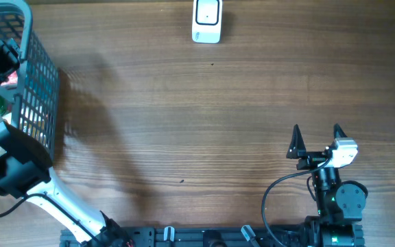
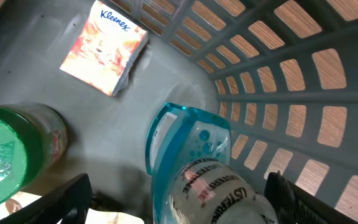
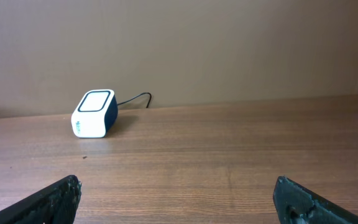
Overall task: Scan the item barcode
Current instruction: 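Grasp the green-lidded jar in the basket with the left gripper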
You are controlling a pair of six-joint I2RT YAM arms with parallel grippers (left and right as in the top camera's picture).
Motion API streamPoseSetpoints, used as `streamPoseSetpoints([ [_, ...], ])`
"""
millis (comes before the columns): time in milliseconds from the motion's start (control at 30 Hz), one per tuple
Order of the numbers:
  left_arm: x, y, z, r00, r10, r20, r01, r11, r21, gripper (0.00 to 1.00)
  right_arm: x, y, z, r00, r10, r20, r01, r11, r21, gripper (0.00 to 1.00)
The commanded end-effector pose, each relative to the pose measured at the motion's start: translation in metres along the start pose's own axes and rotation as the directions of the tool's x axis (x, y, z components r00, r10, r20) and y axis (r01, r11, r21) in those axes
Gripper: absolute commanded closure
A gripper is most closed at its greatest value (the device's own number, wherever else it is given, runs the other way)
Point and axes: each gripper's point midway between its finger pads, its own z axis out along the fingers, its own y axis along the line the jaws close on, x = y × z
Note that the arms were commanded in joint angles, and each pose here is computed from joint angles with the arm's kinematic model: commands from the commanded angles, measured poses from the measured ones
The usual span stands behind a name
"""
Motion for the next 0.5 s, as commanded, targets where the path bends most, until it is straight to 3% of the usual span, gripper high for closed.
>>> streamPoseSetpoints([
  [0,0.007,-0.016,0.002,0.999,0.022,-0.031,-0.02,0.997,0.073,0.1,-0.002,-0.002,0.0,1.0,-0.006,0.007,0.006,1.0,0.012,0.0],
  [467,0.015,-0.013,0.026,0.996,0.012,-0.087,-0.004,0.997,0.083,0.1,-0.002,-0.002,0.0,1.0,-0.006,0.007,0.006,1.0,0.012,0.0],
])
